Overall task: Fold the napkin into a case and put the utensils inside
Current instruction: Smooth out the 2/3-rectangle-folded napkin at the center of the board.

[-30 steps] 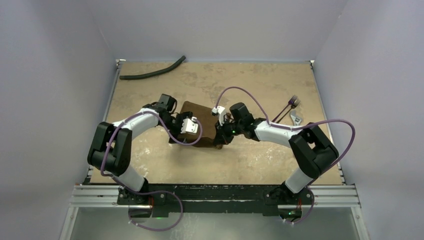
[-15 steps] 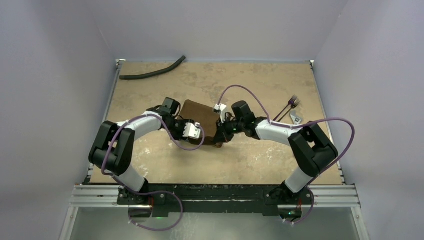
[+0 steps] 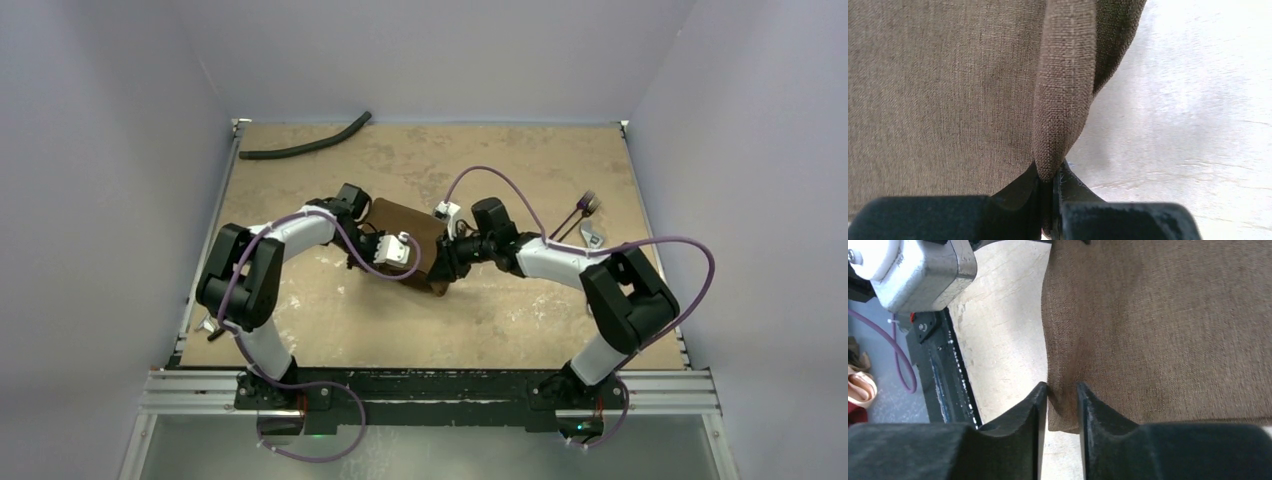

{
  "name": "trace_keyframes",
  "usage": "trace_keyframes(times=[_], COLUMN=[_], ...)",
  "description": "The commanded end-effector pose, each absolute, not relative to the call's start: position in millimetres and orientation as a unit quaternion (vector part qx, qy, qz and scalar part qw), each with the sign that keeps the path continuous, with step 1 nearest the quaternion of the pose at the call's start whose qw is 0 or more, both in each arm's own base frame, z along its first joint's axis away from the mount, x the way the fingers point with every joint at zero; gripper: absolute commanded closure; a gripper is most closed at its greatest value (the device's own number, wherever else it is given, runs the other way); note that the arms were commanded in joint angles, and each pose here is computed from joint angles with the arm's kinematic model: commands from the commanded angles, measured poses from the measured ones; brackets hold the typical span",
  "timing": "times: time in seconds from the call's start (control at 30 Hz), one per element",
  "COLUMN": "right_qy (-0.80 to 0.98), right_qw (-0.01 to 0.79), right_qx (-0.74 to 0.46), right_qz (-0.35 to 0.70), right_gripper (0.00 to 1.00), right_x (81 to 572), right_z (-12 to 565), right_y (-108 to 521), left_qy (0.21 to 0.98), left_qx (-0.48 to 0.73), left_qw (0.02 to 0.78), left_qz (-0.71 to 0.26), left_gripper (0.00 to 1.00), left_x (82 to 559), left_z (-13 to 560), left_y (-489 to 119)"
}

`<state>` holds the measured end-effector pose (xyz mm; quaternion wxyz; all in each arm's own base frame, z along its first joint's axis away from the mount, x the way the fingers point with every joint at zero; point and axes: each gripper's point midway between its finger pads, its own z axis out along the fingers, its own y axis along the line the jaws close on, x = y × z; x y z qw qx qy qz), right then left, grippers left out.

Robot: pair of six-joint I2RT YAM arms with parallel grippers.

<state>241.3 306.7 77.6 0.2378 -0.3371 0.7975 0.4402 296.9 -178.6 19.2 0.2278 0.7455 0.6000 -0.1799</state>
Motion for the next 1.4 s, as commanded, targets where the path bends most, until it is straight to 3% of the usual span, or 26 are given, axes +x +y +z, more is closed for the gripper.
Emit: trace_keyframes(times=[0.0,0.13,0.3,0.37,0.53,0.63,0.87,1.37], right_qy=[0.769,0.749,0.748,0.760,0.792,0.808,0.833,0.848], right_qw=[0.270,0.292,0.306,0.305,0.287,0.276,0.254,0.220], right_qx=[-0.330,-0.319,-0.317,-0.300,-0.254,-0.242,-0.229,-0.236], right_qz=[0.477,0.502,0.496,0.489,0.475,0.461,0.436,0.419], right_gripper=[0.65,0.50,0.49,0.54,0.83,0.91,0.96,0.98], right_x=[246,255,280,294,322,327,317,298], right_z=[113,139,144,136,106,85,51,25], right_y=[302,296,304,309,327,332,321,308], left_qy=[0.598,0.591,0.595,0.594,0.594,0.600,0.618,0.646], left_qx=[0.739,0.747,0.749,0.750,0.748,0.739,0.696,0.647], left_qw=[0.174,0.163,0.160,0.158,0.156,0.152,0.130,0.118], left_qz=[-0.255,-0.257,-0.245,-0.244,-0.250,-0.266,-0.341,-0.388], left_gripper=[1.00,1.00,1.00,1.00,1.00,1.00,1.00,1.00], left_x=[264,257,259,258,253,251,252,276], left_z=[26,28,28,28,32,36,49,59], left_y=[-182,-178,-174,-172,-172,-174,-184,-196])
